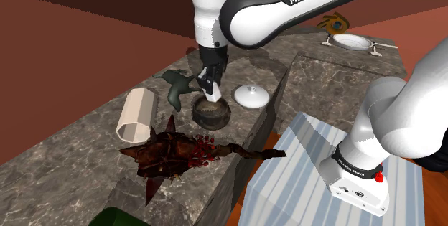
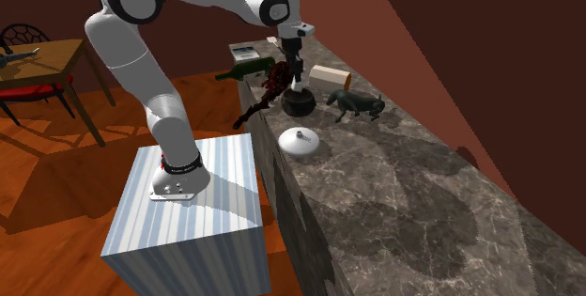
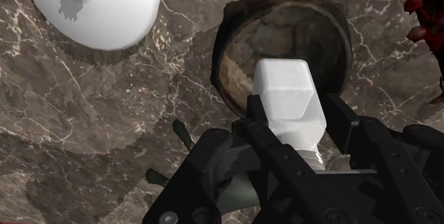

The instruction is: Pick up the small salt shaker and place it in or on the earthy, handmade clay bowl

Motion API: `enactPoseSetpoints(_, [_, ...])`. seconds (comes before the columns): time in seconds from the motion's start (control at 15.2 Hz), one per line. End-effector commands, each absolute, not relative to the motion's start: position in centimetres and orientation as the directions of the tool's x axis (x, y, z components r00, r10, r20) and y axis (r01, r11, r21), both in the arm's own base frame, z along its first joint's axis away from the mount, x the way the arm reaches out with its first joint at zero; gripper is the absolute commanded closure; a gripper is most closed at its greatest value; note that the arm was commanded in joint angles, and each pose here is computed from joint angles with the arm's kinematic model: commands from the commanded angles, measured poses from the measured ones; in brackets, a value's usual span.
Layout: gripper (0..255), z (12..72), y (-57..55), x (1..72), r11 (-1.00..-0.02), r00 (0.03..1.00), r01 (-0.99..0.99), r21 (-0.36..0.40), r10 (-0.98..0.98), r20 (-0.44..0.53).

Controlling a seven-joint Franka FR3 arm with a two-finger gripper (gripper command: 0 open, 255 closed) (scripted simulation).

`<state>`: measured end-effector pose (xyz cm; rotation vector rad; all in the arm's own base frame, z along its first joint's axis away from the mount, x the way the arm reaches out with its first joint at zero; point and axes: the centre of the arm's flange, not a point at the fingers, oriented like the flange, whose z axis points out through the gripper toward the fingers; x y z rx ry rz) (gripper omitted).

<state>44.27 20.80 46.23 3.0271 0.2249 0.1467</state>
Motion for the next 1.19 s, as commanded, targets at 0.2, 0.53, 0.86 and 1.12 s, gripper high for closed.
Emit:
enactPoseSetpoints(0.2, [255, 43.9, 20.8, 44.2, -0.984, 0.984, 0.142, 0.109, 0.152, 0.089])
enactPoseSetpoints(0.53, [255, 43.9, 20.8, 44.2, -0.984, 0.984, 0.142, 0.109, 0.152, 0.089])
enactPoseSetpoints(0.86, [0, 43.9, 20.8, 44.2, -0.984, 0.984, 0.142, 0.109, 0.152, 0.089])
enactPoseSetpoints(1.12, [0, 45.2, 20.9, 44.1, -0.984, 0.984, 0.142, 0.109, 0.152, 0.089])
